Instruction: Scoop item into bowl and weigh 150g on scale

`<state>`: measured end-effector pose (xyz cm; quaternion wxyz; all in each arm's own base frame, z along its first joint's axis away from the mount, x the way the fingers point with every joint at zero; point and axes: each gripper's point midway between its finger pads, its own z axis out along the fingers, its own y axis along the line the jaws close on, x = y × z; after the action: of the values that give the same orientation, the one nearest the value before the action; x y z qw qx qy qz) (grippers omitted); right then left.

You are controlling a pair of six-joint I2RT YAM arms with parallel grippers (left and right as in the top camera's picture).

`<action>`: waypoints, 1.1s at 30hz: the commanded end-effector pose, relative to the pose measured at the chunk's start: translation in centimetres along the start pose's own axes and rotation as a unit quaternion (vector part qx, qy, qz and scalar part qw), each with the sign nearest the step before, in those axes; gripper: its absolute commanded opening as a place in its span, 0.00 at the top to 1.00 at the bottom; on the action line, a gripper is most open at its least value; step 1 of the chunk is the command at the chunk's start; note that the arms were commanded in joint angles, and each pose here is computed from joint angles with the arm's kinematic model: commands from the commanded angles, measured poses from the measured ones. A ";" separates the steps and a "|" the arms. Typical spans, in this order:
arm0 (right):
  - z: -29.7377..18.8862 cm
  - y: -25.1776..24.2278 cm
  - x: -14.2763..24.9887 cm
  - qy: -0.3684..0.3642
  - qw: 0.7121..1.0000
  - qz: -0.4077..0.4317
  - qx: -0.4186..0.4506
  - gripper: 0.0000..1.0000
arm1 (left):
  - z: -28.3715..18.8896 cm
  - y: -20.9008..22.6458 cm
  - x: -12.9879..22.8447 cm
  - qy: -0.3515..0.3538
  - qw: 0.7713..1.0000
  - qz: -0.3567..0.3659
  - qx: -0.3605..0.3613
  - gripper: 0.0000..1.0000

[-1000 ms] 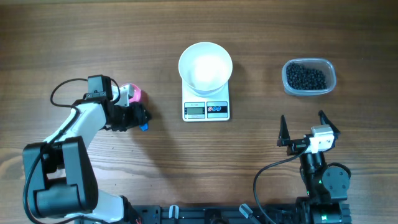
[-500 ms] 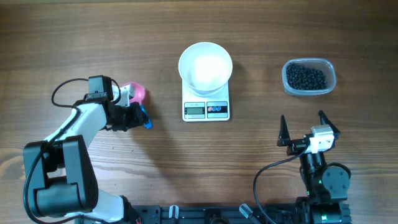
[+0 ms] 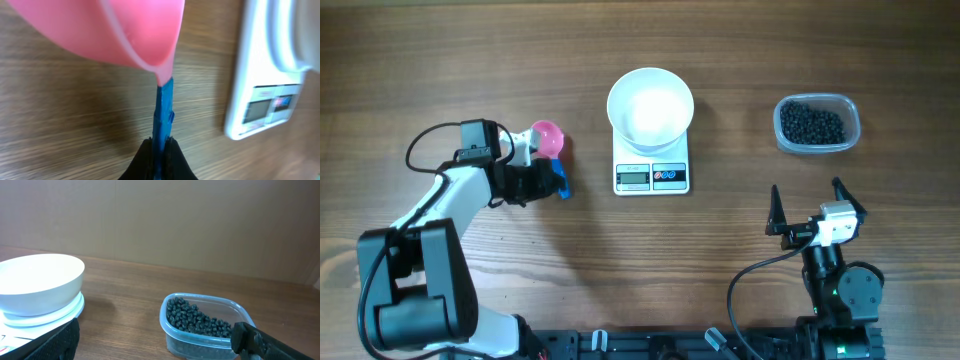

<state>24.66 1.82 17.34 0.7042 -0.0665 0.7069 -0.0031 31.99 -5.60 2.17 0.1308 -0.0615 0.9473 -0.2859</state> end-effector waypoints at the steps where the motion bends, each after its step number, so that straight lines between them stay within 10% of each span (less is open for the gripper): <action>1: -0.1 0.0 -0.2 -0.005 1.000 -0.003 0.002 0.00 | -1.7 -4.6 -1.2 -0.032 0.993 0.039 0.103 0.96; 10: -0.1 0.0 -0.2 -0.005 1.000 -0.003 0.002 0.00 | -7.2 -11.4 -5.7 -0.104 0.962 -0.056 0.247 0.96; 26: -0.1 -0.1 -0.7 -0.016 1.000 -0.002 0.003 0.00 | -18.5 -21.1 -7.3 -0.231 0.903 0.068 0.356 0.96; 33: -1.5 6.9 -1.6 -0.002 0.961 0.181 -0.208 0.00 | -18.1 -22.4 -7.6 -0.259 0.902 0.070 0.339 0.96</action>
<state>24.21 4.37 18.75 0.7182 -0.0759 0.6853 0.0935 34.50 -13.00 30.14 0.3802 -0.0045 0.7296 -0.5684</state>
